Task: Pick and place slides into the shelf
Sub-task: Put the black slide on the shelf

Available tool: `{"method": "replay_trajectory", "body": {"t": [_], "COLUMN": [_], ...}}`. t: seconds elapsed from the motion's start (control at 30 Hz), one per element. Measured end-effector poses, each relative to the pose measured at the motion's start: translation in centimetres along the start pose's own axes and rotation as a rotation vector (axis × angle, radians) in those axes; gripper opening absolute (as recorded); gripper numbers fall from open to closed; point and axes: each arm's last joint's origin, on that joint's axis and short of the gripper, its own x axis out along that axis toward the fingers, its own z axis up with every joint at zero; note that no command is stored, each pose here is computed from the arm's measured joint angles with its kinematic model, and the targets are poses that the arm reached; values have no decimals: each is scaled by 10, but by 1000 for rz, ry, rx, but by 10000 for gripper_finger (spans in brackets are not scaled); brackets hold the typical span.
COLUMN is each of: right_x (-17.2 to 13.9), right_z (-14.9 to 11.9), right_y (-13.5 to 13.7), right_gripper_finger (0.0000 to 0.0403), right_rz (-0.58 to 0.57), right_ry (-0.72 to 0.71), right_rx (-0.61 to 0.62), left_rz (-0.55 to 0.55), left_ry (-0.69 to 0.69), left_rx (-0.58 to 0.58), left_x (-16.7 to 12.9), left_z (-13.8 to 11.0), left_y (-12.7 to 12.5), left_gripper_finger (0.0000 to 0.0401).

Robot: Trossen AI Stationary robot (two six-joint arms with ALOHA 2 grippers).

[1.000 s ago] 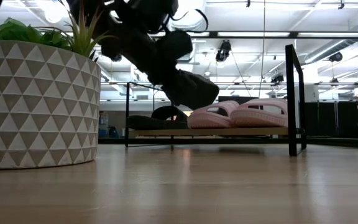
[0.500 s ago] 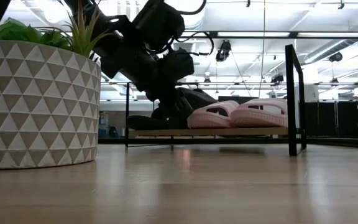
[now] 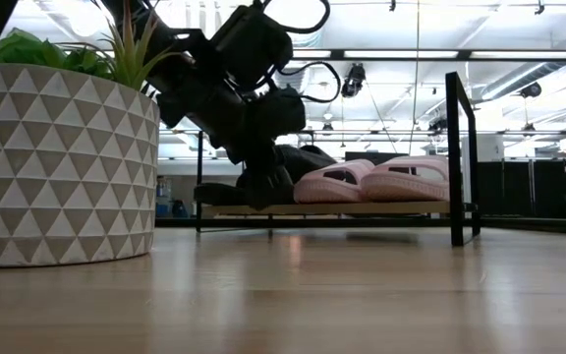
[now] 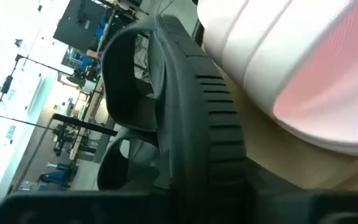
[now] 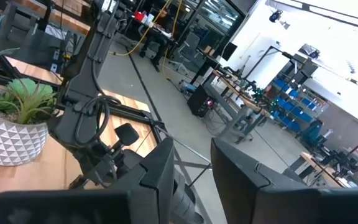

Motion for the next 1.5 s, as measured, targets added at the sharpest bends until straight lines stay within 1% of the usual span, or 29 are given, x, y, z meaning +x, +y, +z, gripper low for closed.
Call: {"method": "replay_trajectory", "body": {"t": [0.13, 0.23, 0.3, 0.4, 0.5, 0.6, 0.67, 0.73, 0.8, 0.93, 1.0, 1.17, 1.23, 1.33, 1.4, 1.5], "right_x": [0, 0, 0, 0, 0, 0, 0, 0, 0, 0, 0, 0, 0, 0, 0, 1], "right_z": [0, 0, -2, -2, -3, -4, -4, -4, -5, -6, -6, -6, -6, -6, -6, -6], "right_y": [0, 0, 1, 1, 2, 2, 2, 2, 3, 3, 3, 3, 3, 3, 3, 4], "right_gripper_finger": [92, 91, 91, 91, 93, 96, 96, 94, 91, 89, 90, 89, 86, 83, 81, 83], "right_rz": [0, 1, 1, 2, 2, 2, 2, 3, 4, 4, 4, 4, 4, 5, 5, 4], "right_ry": [0, 1, 5, 7, 7, 8, 8, 10, 13, 16, 16, 17, 17, 17, 17, 18], "right_rx": [11, 22, 7, 9, 7, 5, 4, 2, -3, -11, -12, -15, -15, -15, -11, -2], "left_rz": [-19, -65, -107, -166, -262, -390, -430, -430, -434, -469, -459, -411, -399, -436, -460, -445], "left_ry": [7, -10, -28, -54, -99, -155, -191, -216, -226, -251, -273, -335, -338, -355, -344, -307], "left_rx": [24, 26, 24, 25, 21, 24, 3, -17, -12, -16, -29, -1, 3, 1, 32, 88], "left_x": [1, 1, 0, -2, -8, -18, -25, -30, -37, -47, -52, -60, -56, -42, -29, -13], "left_z": [-1, 0, 1, 3, 8, 12, 17, 21, 22, 24, 26, 31, 31, 30, 26, 20], "left_y": [0, -2, -2, -1, 5, 11, 19, 27, 36, 56, 68, 98, 107, 115, 112, 108], "left_gripper_finger": [142, 203, 237, 275, 296, 303, 304, 304, 304, 304, 304, 302, 298, 288, 282, 274]}}
